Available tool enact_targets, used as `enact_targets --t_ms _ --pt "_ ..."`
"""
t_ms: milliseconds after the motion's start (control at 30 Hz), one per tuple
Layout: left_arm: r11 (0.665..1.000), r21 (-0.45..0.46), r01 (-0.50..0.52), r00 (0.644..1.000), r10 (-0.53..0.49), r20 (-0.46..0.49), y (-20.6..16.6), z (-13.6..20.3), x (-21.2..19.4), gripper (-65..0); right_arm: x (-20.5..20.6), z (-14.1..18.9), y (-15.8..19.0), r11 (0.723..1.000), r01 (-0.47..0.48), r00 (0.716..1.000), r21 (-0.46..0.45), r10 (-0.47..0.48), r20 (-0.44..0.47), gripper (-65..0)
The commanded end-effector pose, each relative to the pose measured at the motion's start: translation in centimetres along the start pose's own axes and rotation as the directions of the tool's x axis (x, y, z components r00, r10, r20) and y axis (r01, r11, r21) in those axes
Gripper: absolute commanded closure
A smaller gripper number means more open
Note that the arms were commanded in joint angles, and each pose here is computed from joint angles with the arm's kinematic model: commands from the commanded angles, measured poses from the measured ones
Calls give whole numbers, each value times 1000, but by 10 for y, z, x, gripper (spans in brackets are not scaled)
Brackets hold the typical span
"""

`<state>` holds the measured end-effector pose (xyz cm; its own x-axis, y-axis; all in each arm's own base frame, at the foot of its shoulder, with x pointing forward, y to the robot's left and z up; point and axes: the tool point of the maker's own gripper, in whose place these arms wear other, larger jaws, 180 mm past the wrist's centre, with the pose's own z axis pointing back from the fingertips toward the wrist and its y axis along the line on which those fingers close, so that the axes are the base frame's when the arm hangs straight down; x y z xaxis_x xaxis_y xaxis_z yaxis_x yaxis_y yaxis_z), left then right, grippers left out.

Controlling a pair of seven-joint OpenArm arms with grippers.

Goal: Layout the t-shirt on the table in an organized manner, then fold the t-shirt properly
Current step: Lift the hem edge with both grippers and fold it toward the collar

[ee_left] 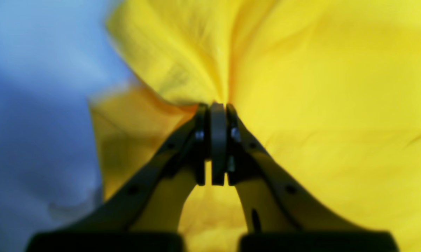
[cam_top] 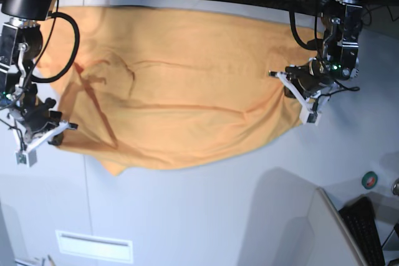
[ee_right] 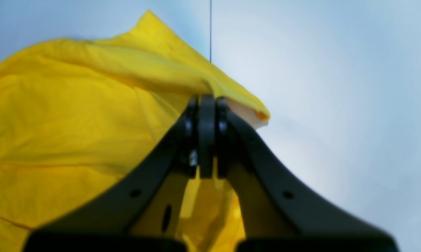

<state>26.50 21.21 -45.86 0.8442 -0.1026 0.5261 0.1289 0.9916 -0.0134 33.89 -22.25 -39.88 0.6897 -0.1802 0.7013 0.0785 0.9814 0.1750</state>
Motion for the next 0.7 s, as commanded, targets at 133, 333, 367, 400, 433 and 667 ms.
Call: enact_targets --t_ms 133,333,367,400,433,667 --pt "998 63 14 999 -12 -42 22 -2 -18 0 19 3 0 1000 -10 998 5 10 57 0" --pt "998 59 27 998 -23 -59 19 4 -29 -133 19 3 0 1000 -10 998 5 10 57 0" --pt "998 65 23 998 -19 -65 21 8 -30 -240 19 3 0 1000 -10 998 5 10 57 0" --pt "997 80 10 998 -5 -68 27 13 -30 -351 19 3 0 1000 -10 998 5 10 57 0" --pt "996 93 -2 998 8 -61 32 19 -28 -425 19 3 0 1000 -10 998 5 10 57 0" --pt "977 196 -81 992 59 114 75 57 26 -527 20 3 0 1000 -10 998 5 10 59 0"
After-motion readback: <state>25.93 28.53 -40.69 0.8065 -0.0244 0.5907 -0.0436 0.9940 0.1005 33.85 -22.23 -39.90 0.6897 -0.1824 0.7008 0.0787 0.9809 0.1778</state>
